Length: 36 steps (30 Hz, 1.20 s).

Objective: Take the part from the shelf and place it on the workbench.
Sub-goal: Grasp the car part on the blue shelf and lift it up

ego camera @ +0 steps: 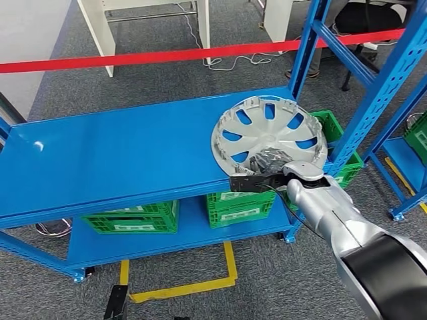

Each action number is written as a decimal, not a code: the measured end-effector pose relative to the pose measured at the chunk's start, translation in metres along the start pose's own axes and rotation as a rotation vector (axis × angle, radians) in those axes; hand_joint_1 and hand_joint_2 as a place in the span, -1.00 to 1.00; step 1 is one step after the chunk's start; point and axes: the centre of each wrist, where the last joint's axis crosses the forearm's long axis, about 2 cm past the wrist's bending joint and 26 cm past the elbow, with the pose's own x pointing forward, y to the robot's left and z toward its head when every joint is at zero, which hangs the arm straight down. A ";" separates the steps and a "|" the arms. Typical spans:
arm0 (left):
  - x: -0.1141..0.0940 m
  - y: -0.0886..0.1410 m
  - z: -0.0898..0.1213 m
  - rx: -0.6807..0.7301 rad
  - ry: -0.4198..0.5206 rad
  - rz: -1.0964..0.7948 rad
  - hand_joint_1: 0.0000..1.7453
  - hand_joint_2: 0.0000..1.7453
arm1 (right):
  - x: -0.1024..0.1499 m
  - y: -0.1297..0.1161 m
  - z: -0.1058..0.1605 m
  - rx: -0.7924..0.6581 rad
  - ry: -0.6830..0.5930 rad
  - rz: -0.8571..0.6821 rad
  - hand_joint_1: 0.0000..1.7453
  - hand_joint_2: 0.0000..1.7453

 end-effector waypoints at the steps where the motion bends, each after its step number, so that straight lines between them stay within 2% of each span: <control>1: 0.000 0.000 0.000 0.004 -0.012 0.000 -1.00 -1.00 | 0.000 0.000 0.000 -0.017 -0.004 0.020 1.00 1.00; 9: -0.002 -0.002 0.001 0.007 -0.071 0.005 -1.00 -1.00 | -0.019 -0.010 0.006 -0.168 -0.039 0.049 1.00 1.00; 17: -0.003 -0.005 0.003 -0.035 -0.127 0.020 -1.00 -1.00 | -0.033 -0.018 0.012 -0.222 -0.054 0.079 1.00 1.00; 29: -0.002 -0.006 0.003 0.027 -0.159 0.001 -1.00 -1.00 | -0.018 -0.058 0.016 -0.390 -0.147 0.160 1.00 1.00; 36: -0.002 -0.006 0.003 0.040 -0.162 0.001 -1.00 -1.00 | -0.009 -0.072 0.022 -0.524 -0.176 0.142 1.00 1.00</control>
